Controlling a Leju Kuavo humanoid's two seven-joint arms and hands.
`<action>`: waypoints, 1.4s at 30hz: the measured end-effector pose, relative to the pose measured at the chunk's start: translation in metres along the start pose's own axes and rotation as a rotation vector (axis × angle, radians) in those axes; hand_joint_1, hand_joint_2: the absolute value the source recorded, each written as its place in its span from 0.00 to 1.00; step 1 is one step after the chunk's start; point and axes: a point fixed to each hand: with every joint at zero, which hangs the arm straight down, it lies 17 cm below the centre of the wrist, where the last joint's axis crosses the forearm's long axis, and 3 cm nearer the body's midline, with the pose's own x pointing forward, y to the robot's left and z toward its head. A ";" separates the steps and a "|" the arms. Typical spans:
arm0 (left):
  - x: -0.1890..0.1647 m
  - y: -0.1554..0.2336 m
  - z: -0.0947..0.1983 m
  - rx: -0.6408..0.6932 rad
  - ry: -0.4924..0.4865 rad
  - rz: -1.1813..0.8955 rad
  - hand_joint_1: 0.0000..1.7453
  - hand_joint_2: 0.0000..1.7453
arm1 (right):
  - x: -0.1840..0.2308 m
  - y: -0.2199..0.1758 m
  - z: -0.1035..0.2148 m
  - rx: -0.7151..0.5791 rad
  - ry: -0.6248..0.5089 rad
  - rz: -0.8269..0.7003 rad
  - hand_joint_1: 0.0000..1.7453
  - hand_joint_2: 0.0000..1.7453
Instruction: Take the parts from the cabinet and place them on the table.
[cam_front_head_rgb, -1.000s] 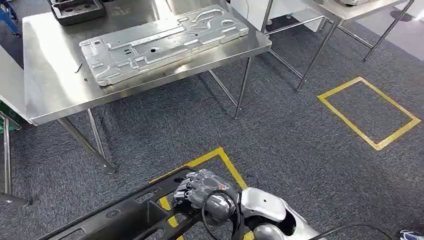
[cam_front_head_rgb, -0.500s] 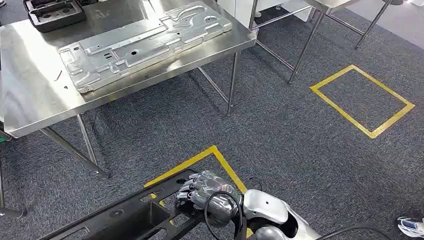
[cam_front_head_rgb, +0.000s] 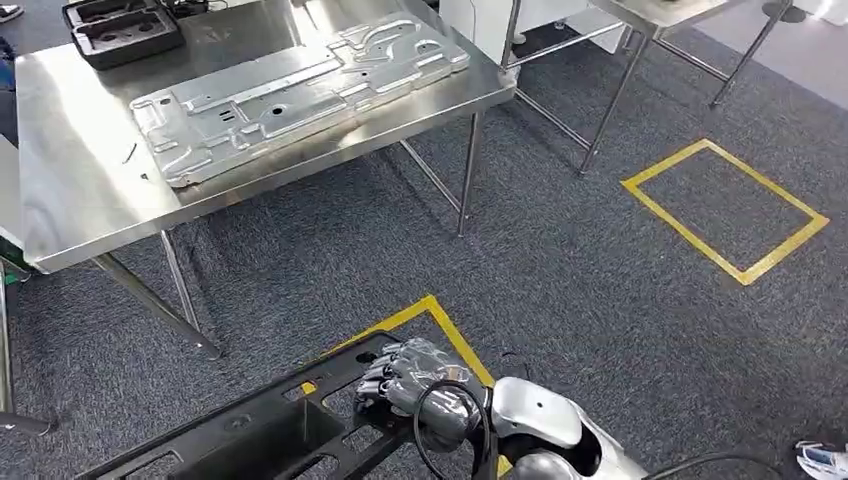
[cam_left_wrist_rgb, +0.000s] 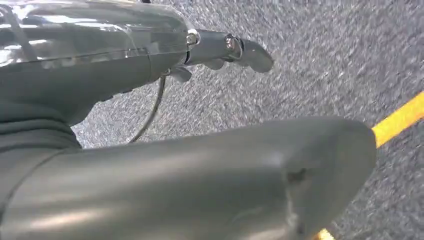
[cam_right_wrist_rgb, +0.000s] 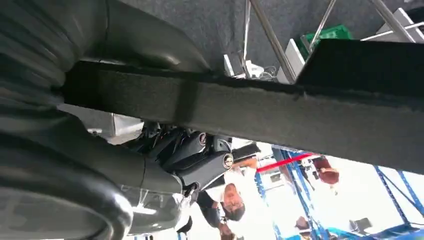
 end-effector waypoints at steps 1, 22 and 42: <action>0.000 0.000 0.000 0.000 0.000 0.000 0.00 0.00 | -0.001 0.001 0.001 0.003 0.002 0.001 1.00 1.00; -0.001 0.000 0.000 -0.009 0.006 0.008 0.00 0.00 | -0.002 0.002 0.004 0.013 0.008 0.028 1.00 1.00; -0.006 0.001 0.000 -0.003 0.036 0.054 0.00 0.00 | 0.000 0.001 0.001 0.016 0.002 0.033 1.00 1.00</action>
